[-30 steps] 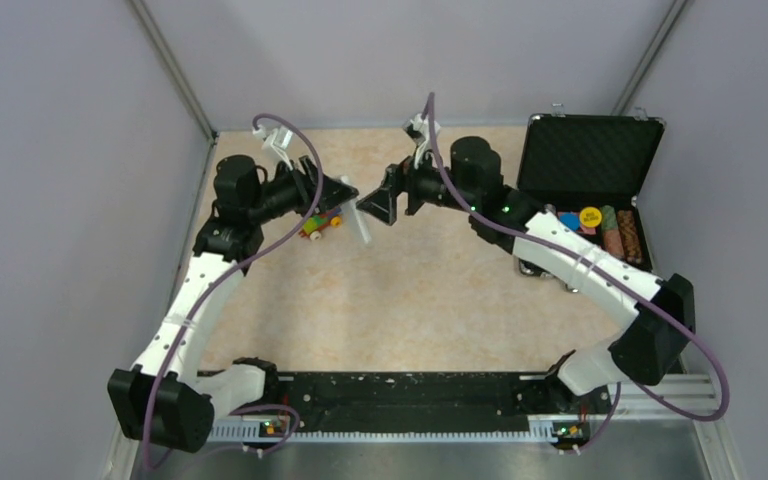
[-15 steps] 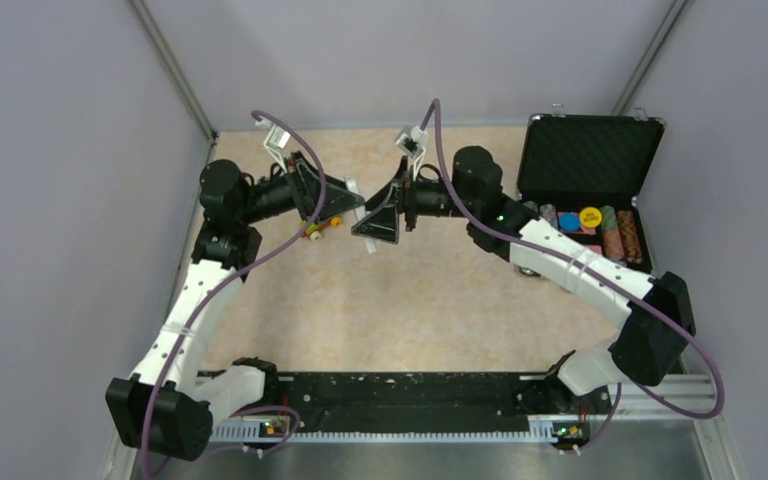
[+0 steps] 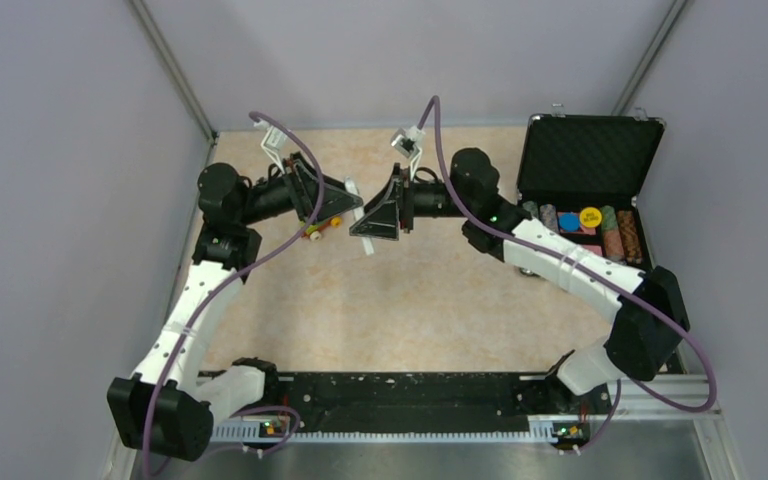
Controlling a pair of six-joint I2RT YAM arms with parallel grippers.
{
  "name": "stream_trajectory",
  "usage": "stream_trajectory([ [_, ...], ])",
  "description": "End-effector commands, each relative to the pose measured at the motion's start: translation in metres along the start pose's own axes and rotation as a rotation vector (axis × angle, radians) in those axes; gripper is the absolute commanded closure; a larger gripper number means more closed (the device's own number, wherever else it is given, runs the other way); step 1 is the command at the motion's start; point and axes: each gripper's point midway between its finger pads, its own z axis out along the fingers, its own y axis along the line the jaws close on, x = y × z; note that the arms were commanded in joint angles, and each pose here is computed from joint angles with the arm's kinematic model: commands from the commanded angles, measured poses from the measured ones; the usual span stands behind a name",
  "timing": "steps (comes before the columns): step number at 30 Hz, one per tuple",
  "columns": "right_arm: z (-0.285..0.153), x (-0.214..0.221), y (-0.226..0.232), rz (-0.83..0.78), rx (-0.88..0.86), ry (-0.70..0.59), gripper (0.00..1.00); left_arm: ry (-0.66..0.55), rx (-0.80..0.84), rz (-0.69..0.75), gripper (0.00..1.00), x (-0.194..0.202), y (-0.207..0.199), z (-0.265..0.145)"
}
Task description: Load the batteries into the remote control
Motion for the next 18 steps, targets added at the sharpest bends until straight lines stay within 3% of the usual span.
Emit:
stream_trajectory([
  [1,0.000,-0.004,-0.008,0.027,0.042,-0.040,0.72,-0.024,-0.050,0.090,0.42,-0.011,-0.006,-0.003],
  [3,-0.006,-0.004,-0.020,0.055,0.105,-0.060,0.74,-0.021,-0.214,0.080,0.16,-0.011,0.018,-0.009],
  [5,-0.016,-0.001,-0.040,0.092,0.198,-0.083,0.74,-0.021,-0.386,0.099,0.02,-0.013,0.043,-0.020],
  [9,-0.053,0.027,-0.105,0.179,0.524,-0.096,0.74,-0.081,-0.833,0.065,0.01,-0.016,0.098,-0.070],
  [12,-0.104,0.067,-0.163,0.214,0.908,-0.048,0.75,-0.128,-1.058,0.054,0.01,-0.012,0.115,-0.108],
  [18,-0.201,0.126,-0.214,0.181,1.455,0.117,0.75,-0.168,-1.069,0.037,0.01,0.001,0.099,-0.123],
])
